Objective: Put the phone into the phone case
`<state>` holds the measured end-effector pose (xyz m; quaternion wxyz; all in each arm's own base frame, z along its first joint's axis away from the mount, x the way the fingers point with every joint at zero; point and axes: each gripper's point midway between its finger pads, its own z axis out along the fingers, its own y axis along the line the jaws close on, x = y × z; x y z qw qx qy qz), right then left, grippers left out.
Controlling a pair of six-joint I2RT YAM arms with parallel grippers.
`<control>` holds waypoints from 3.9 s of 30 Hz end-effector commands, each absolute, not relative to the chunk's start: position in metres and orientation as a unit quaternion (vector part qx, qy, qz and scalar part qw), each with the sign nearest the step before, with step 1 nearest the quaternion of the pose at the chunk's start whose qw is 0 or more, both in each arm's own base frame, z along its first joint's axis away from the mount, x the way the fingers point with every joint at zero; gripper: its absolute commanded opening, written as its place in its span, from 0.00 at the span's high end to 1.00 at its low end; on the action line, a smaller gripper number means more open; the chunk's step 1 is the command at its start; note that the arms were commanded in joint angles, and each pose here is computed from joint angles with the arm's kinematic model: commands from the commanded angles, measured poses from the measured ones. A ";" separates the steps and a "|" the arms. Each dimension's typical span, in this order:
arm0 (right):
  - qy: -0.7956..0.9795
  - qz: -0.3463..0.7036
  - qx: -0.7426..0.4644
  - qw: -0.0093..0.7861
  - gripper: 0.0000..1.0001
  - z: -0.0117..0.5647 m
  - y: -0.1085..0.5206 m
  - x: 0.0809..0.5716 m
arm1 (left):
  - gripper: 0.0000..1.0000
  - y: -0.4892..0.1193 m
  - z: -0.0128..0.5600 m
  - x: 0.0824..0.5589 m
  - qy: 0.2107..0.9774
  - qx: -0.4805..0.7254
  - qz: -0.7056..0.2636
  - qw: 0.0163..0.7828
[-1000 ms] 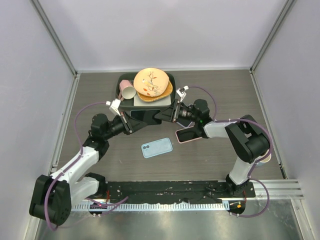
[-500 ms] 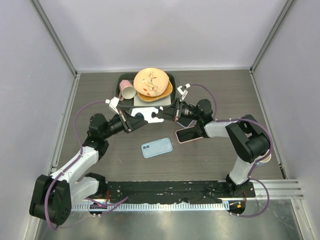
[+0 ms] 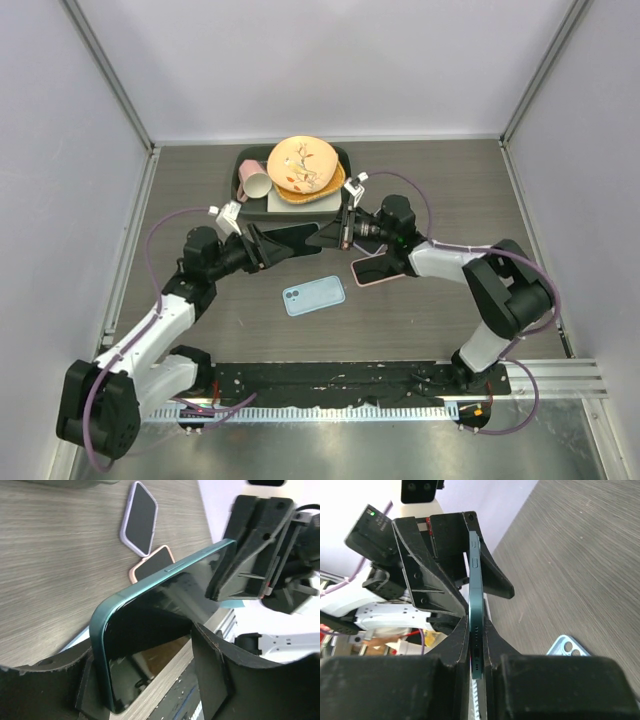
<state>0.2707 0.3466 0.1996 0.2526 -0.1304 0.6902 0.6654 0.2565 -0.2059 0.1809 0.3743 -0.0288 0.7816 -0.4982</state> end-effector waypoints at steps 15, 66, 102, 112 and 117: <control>0.799 0.467 -0.007 0.380 0.99 0.201 0.240 0.339 | 0.39 -0.173 0.101 0.248 0.924 -0.032 -0.201 0.324; 0.816 0.453 -0.027 0.358 0.99 0.188 0.223 0.329 | 0.75 -0.190 0.048 0.299 0.958 0.081 0.003 0.277; 0.791 0.541 -0.086 0.272 0.99 0.178 0.292 0.301 | 0.31 -0.157 0.140 0.299 0.810 -0.124 -0.422 0.388; 0.793 0.560 -0.080 0.227 0.99 0.158 0.306 0.287 | 0.31 -0.162 0.139 0.301 0.811 -0.110 -0.432 0.380; 0.798 0.562 -0.074 0.203 0.99 0.144 0.308 0.284 | 0.31 -0.165 0.131 0.301 0.814 -0.110 -0.436 0.368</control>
